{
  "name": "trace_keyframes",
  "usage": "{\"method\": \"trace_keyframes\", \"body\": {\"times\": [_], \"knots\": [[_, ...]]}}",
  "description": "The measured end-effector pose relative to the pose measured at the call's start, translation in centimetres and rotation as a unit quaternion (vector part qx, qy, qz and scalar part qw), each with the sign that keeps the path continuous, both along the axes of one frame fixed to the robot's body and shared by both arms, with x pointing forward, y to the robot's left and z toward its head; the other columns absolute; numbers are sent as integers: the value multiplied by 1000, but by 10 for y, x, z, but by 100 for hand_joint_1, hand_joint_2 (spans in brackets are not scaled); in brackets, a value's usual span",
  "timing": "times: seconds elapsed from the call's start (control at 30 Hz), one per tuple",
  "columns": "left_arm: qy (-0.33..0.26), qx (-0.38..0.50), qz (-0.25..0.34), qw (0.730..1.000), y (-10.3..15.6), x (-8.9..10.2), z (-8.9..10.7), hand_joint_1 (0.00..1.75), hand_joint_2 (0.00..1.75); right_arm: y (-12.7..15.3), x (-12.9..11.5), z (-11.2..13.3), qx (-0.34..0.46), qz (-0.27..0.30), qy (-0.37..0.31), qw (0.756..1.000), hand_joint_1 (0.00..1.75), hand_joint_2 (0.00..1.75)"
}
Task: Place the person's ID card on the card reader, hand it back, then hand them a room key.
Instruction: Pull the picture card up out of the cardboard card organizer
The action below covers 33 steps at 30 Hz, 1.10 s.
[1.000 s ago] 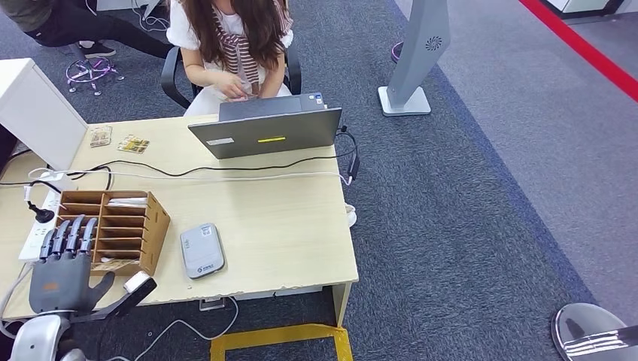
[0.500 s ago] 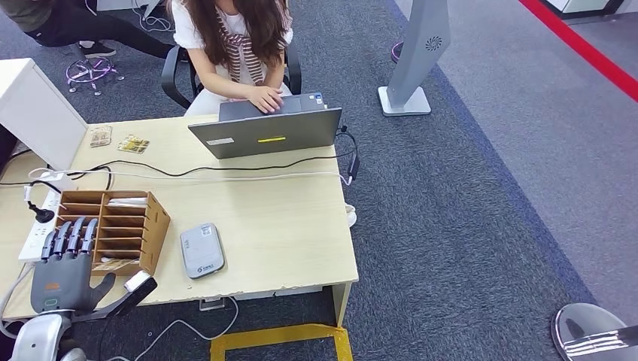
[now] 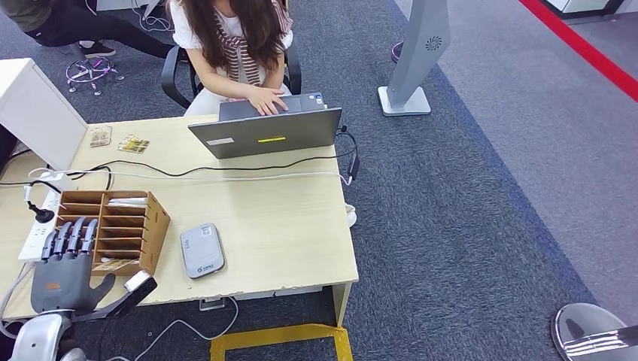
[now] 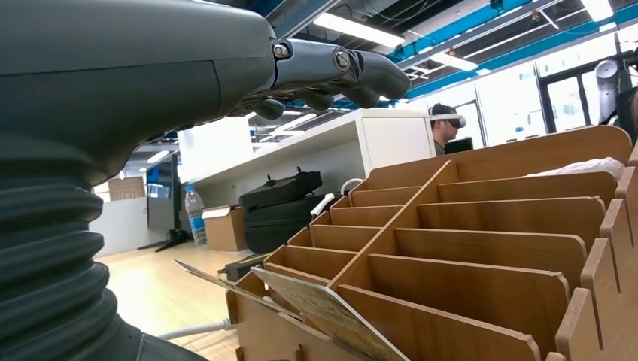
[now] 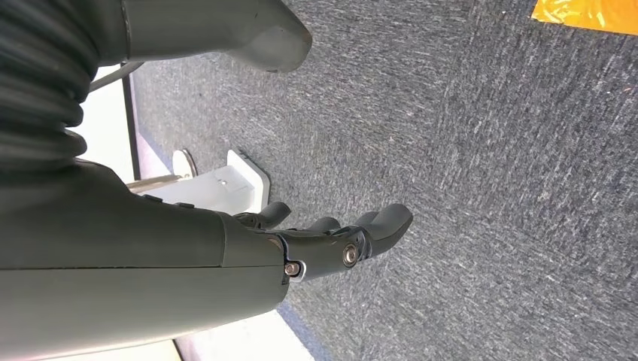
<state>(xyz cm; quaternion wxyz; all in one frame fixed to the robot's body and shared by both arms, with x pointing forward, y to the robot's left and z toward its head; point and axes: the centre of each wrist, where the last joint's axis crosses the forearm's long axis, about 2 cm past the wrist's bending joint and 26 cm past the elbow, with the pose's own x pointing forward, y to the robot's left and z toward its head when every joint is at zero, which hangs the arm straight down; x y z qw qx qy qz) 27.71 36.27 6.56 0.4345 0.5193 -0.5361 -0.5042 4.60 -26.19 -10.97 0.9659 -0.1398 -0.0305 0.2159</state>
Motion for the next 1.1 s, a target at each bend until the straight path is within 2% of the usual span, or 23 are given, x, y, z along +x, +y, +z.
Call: {"method": "trace_keyframes", "body": {"times": [0.07,0.7,1.1], "knots": [[0,-1,1,1000,1,0,0,173,175,0,0,0,0,1,0,1000,0,175],[61,-25,16,998,4,2,-3,175,175,0,0,0,2,5,-3,1000,0,175],[68,-31,20,997,5,5,-1,175,175,0,0,0,3,6,-5,1000,0,175]]}}
